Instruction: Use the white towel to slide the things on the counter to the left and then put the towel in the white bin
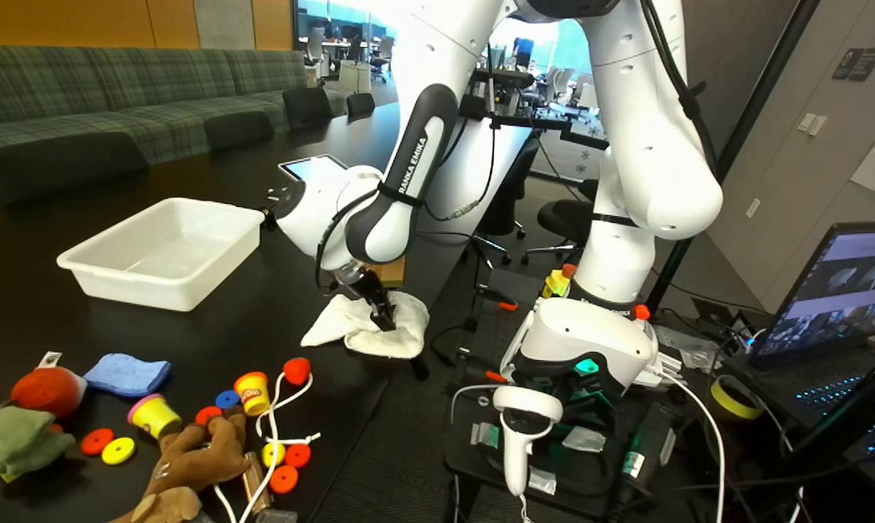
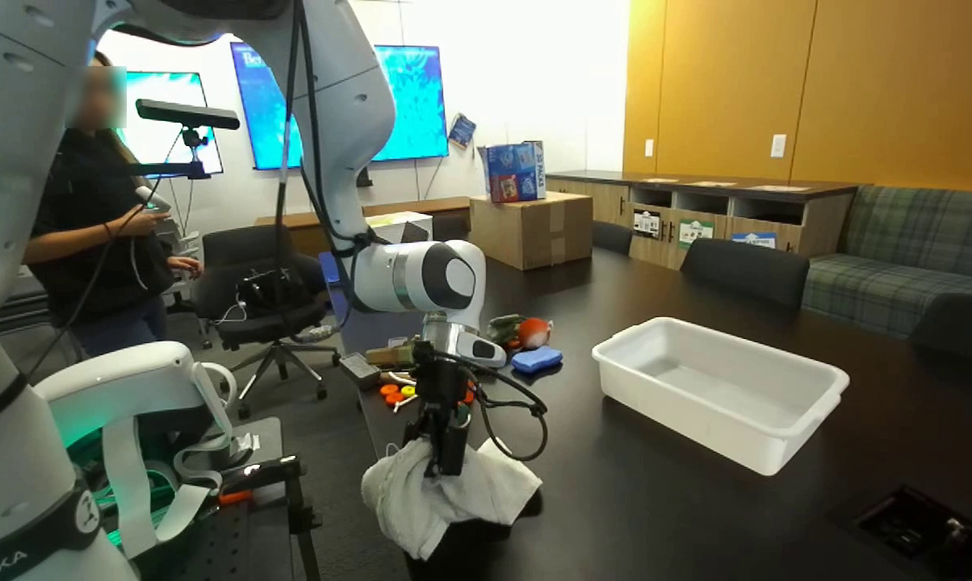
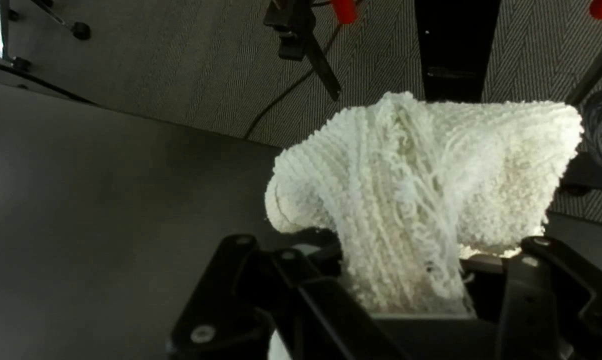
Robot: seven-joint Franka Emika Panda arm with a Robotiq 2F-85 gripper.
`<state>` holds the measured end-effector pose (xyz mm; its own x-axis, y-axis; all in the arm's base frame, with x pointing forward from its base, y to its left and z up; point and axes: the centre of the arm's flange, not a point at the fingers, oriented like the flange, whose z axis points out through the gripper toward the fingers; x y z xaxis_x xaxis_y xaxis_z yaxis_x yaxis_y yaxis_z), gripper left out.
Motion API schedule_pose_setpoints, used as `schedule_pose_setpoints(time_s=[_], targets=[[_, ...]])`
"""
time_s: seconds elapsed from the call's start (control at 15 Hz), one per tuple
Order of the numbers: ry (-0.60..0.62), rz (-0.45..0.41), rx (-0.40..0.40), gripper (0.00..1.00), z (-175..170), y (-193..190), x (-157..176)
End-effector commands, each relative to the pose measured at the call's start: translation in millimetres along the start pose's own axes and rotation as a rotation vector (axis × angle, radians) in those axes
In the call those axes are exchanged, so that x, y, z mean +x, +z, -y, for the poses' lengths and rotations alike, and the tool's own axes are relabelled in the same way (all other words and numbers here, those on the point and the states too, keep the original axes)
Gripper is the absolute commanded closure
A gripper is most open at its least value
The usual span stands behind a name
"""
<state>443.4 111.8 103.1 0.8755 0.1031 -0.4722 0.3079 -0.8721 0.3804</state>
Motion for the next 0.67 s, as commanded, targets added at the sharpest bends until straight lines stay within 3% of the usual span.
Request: schedule_pose_setpoints(time_s=[0.0, 0.27, 0.6], targets=[[-0.157, -0.037, -0.007, 0.95, 37, -2, -5], [-0.258, -0.196, 0.012, 0.95, 99, -20, 5], [-0.418, -0.401, -0.039, 0.95, 153, -59, 25]])
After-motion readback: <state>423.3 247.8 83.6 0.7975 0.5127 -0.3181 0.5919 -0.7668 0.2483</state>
